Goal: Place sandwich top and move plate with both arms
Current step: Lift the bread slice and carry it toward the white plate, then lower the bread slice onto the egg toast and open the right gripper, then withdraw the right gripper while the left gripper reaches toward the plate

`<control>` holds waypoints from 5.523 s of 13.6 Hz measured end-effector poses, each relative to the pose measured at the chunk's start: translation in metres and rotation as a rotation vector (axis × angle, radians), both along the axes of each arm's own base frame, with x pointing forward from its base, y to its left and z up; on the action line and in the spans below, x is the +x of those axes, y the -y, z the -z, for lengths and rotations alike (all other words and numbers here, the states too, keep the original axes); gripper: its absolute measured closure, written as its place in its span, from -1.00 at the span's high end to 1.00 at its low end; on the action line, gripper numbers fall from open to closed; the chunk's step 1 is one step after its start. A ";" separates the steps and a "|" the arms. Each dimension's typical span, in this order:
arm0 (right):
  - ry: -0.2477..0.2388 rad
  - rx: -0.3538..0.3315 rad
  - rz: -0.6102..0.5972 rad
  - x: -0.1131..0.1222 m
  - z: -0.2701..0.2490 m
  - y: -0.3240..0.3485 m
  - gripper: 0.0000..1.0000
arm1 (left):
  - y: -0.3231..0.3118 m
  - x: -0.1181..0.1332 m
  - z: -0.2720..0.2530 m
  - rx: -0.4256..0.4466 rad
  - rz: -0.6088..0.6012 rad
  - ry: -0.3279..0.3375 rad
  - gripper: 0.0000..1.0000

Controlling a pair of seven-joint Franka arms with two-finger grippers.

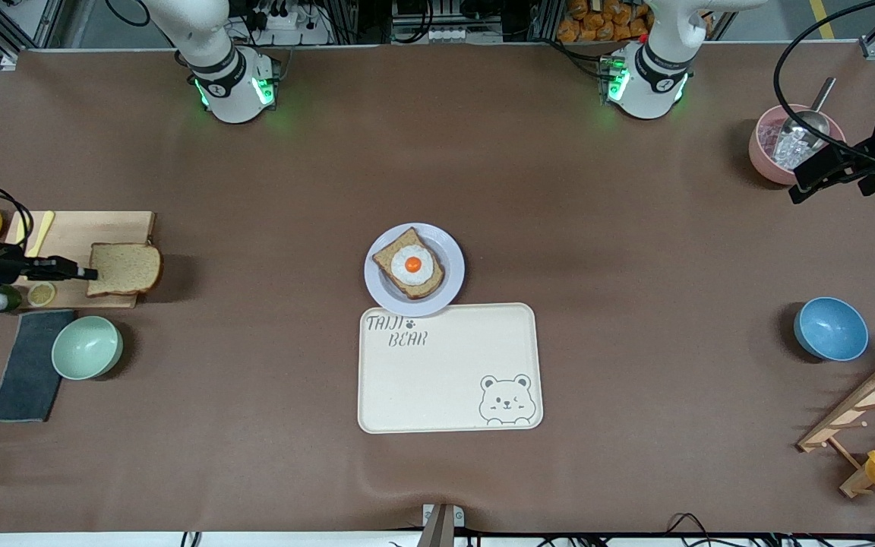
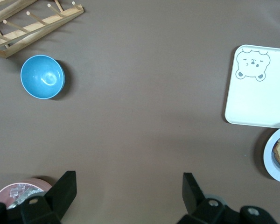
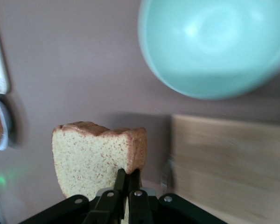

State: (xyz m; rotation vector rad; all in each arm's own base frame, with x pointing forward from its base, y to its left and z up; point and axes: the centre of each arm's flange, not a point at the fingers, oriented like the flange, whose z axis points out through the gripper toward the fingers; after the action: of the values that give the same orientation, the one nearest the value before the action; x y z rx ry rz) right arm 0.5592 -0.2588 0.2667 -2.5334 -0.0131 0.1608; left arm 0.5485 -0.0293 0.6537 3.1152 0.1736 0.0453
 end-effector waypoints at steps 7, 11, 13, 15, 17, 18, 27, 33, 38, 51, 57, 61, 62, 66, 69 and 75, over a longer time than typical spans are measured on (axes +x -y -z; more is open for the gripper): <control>-0.040 0.010 0.008 0.058 -0.038 -0.159 -0.89 | 0.000 0.001 0.004 0.001 0.004 -0.008 1.00; -0.070 -0.052 0.049 0.056 -0.071 -0.259 -0.89 | 0.005 -0.001 0.003 0.001 0.027 -0.008 1.00; -0.080 -0.053 0.068 0.047 -0.082 -0.286 -0.89 | 0.012 -0.005 -0.001 0.001 0.042 -0.009 1.00; -0.072 -0.031 0.090 0.036 -0.082 -0.303 -0.89 | 0.016 -0.008 -0.005 0.001 0.050 -0.006 1.00; -0.055 -0.028 0.107 0.026 -0.074 -0.325 -0.89 | 0.015 -0.010 -0.007 0.001 0.048 -0.003 1.00; -0.057 -0.038 0.115 0.021 -0.070 -0.337 -0.89 | 0.015 -0.010 -0.006 0.001 0.048 -0.008 1.00; -0.013 -0.084 0.228 -0.021 -0.047 -0.480 -0.89 | 0.013 0.004 0.016 0.003 0.041 -0.035 1.00; 0.012 -0.075 0.274 -0.044 -0.030 -0.516 -0.89 | 0.010 0.004 0.013 0.002 0.036 -0.027 1.00; 0.040 -0.083 0.311 -0.072 0.000 -0.556 -0.89 | 0.004 0.003 0.007 0.001 0.026 -0.014 1.00; 0.052 -0.113 0.364 -0.103 0.036 -0.584 -0.89 | 0.002 0.003 0.005 0.001 0.022 -0.008 1.00; 0.045 -0.111 0.372 -0.105 0.038 -0.585 -0.89 | 0.002 0.005 0.008 0.001 0.022 -0.012 1.00; 0.044 -0.111 0.378 -0.105 0.038 -0.584 -0.89 | 0.008 0.013 0.021 0.002 0.031 -0.022 1.00; 0.042 -0.111 0.381 -0.104 0.038 -0.584 -0.89 | 0.011 0.015 0.023 0.002 0.036 -0.022 1.00; 0.043 -0.111 0.387 -0.103 0.037 -0.582 -0.74 | 0.023 0.021 0.036 0.002 0.057 -0.036 1.00; 0.043 -0.110 0.390 -0.102 0.037 -0.582 -0.61 | 0.034 0.028 0.049 0.003 0.075 -0.044 1.00; 0.045 -0.109 0.395 -0.100 0.036 -0.581 -0.52 | 0.039 0.033 0.059 -0.001 0.083 -0.055 1.00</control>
State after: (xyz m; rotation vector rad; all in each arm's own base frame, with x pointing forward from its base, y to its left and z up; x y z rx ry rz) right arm 0.4594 0.3221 0.2311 -2.5884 0.4864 -0.0545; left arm 0.5812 -0.0687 0.5951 3.1208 0.0458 -0.0413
